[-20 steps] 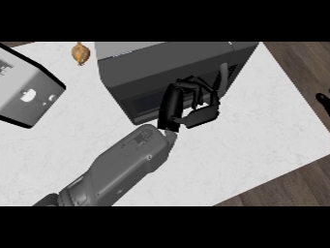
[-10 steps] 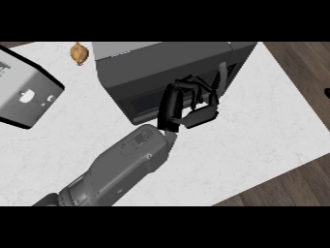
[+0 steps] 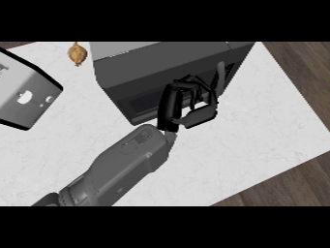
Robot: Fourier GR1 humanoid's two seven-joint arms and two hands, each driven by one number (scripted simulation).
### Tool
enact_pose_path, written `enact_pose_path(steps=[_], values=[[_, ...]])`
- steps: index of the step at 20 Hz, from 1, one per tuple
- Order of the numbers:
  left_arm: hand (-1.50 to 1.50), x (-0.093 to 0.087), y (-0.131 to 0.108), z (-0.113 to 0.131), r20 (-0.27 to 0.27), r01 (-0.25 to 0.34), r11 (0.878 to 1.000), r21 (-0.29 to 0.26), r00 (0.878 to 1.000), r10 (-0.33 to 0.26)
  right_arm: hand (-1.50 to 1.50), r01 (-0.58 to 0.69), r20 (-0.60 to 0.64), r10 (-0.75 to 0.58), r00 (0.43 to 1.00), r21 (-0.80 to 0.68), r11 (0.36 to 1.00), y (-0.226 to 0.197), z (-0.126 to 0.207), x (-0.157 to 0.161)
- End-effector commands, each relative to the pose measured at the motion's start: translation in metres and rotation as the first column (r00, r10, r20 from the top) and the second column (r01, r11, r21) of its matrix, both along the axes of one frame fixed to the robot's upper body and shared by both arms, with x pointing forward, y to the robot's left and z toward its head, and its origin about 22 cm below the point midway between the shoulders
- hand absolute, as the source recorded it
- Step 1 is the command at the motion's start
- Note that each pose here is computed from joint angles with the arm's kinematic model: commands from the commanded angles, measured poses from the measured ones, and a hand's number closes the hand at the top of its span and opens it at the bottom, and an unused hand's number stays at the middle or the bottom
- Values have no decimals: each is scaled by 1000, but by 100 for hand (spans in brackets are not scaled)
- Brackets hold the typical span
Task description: Pick up the milk, place it into the microwave and close the microwave
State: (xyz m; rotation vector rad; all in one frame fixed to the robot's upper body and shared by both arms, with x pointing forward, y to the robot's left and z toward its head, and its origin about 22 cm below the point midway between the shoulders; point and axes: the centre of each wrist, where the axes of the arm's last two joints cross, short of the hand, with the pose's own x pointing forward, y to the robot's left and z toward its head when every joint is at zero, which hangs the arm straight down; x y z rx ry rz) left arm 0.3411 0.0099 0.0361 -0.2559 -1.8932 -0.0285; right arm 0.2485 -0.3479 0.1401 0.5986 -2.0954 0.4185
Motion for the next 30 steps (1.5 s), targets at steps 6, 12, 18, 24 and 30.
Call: enact_pose_path(steps=[6,12,18,24,30], values=[[150,21,6,7,-16,-49,999,-6,999,49,-150,-12,8,12,1000,-7,1000,-4,13,1],[150,20,5,5,-7,-41,999,-10,999,41,-150,-78,10,78,997,-16,997,0,20,3],[150,21,3,7,-6,-32,999,-14,999,32,-150,-125,-16,125,992,-19,992,0,20,3],[150,23,2,9,10,-45,999,-15,999,45,-150,-143,-26,143,989,-15,990,-2,22,3],[150,22,3,6,7,-43,999,-21,999,44,-150,-137,-16,137,990,-16,990,-8,30,5]])
